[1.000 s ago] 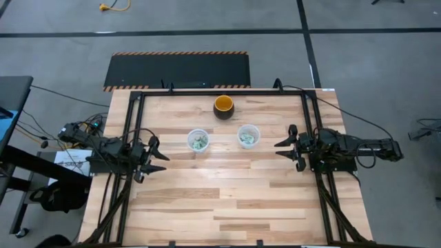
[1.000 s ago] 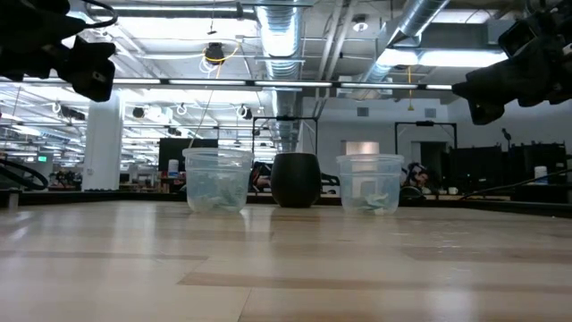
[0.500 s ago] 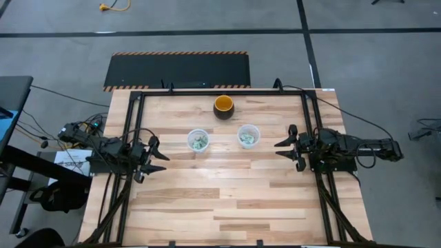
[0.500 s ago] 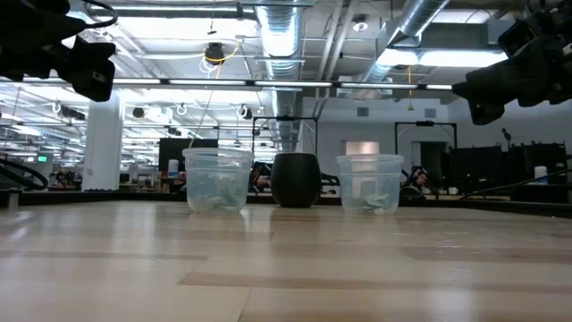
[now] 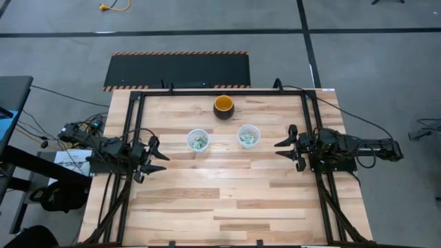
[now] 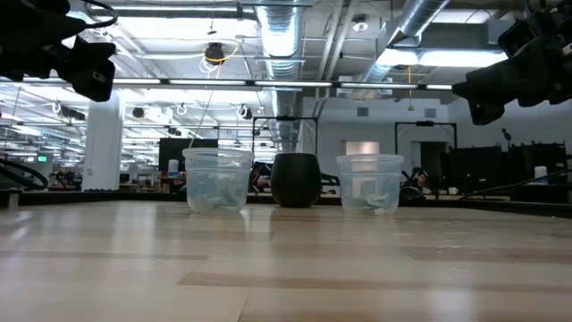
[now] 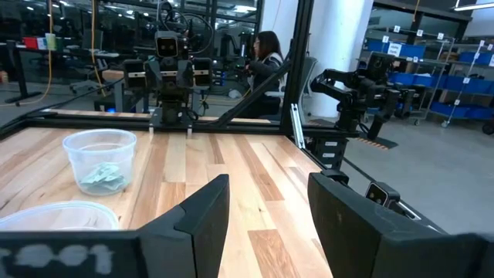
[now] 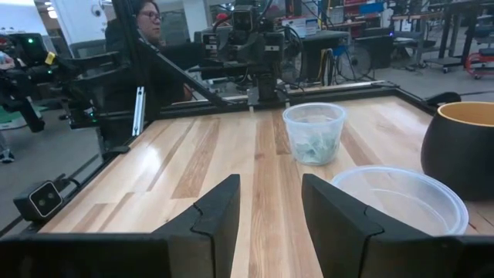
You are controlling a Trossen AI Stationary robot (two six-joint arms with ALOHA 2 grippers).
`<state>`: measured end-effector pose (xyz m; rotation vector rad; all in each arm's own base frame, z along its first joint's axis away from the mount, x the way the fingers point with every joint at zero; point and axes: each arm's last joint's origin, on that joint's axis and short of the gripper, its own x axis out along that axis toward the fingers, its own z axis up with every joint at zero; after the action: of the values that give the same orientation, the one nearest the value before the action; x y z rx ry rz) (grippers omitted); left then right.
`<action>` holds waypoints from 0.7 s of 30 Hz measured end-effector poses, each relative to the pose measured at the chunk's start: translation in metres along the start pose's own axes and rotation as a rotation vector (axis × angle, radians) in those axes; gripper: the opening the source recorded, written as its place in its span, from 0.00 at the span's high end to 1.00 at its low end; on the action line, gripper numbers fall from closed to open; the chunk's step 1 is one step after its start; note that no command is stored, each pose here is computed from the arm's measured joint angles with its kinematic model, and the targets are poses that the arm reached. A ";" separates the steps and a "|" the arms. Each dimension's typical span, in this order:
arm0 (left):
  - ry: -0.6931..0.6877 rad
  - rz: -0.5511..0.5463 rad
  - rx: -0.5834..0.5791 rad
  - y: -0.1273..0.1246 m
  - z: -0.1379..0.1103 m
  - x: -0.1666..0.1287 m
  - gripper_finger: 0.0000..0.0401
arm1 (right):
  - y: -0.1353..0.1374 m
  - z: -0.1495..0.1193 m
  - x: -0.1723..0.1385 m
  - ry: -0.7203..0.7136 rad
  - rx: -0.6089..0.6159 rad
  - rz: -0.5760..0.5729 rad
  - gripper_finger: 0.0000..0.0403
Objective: Pick and place Stevia / Truvia into bins
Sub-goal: Return to Home Position
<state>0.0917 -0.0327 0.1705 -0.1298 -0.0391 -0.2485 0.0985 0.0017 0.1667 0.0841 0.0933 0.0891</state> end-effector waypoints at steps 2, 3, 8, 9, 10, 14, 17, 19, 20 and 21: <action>0.000 0.000 0.000 0.000 0.000 0.000 0.59 | 0.000 0.000 0.000 0.000 0.000 0.000 0.67; 0.000 0.000 0.000 0.000 0.000 0.000 0.59 | 0.000 0.000 0.000 0.000 0.000 0.000 0.67; 0.000 0.001 0.000 0.000 0.000 0.000 0.59 | 0.000 0.000 0.000 0.000 0.000 0.000 0.67; 0.000 0.001 -0.002 0.000 0.000 0.000 0.59 | 0.000 0.000 0.000 0.000 0.000 0.000 0.67; 0.000 0.001 -0.003 0.000 0.000 0.000 0.59 | 0.000 0.000 0.000 0.000 0.000 0.000 0.67; 0.000 0.001 0.006 0.000 0.000 0.000 0.59 | 0.000 0.000 0.000 0.000 0.000 0.000 0.67; 0.000 0.001 0.005 0.000 0.000 0.000 0.59 | 0.000 0.000 0.000 0.000 0.000 0.000 0.67; 0.000 0.001 0.002 0.000 0.000 0.000 0.59 | 0.000 0.000 0.000 0.000 0.000 0.000 0.67; 0.000 0.001 0.002 0.000 0.000 0.000 0.59 | 0.000 0.000 0.000 0.000 0.000 0.000 0.67; 0.000 0.001 0.004 0.000 0.000 0.000 0.59 | 0.000 0.000 0.000 0.000 0.000 0.000 0.67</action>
<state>0.0917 -0.0327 0.1705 -0.1262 -0.0396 -0.2476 0.0985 0.0017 0.1667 0.0844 0.0933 0.0894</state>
